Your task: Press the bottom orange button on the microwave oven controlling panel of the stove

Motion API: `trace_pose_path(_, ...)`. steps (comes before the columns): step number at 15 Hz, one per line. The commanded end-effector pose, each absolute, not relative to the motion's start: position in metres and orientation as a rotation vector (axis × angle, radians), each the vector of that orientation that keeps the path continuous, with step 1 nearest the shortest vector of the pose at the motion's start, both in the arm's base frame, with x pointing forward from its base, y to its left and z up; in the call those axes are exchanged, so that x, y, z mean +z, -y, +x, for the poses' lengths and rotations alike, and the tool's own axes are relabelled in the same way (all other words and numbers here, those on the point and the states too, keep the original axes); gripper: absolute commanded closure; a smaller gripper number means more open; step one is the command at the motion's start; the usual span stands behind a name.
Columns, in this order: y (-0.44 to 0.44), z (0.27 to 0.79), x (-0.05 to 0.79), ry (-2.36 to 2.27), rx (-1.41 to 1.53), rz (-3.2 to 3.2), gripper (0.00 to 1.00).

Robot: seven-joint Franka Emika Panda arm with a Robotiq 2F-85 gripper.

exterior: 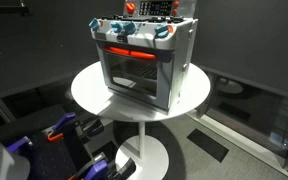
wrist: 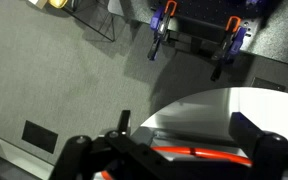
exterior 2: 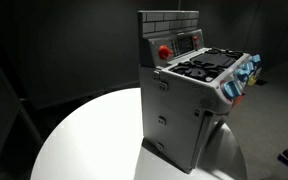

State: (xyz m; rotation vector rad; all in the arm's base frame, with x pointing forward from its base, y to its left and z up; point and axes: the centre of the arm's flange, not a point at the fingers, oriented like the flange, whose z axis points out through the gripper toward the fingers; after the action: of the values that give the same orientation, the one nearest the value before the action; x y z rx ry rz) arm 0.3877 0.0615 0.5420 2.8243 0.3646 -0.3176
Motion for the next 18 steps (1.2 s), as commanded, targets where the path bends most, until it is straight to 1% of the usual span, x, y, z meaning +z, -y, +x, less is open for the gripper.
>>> trace_pose_path(1, -0.062, 0.388, 0.542, -0.365, -0.316, 2.824, 0.0)
trace_pose_path(4, -0.062, 0.387, 0.543, -0.364, -0.315, 2.825, 0.0)
trace_pose_path(8, -0.064, 0.404, 0.557, -0.339, -0.214, 2.845, 0.0)
trace_pose_path(13, -0.07, 0.443, 0.581, -0.298, 0.02, 2.868, 0.0)
trace_pose_path(18, -0.072, 0.493, 0.582, -0.242, 0.199, 2.902, 0.0)
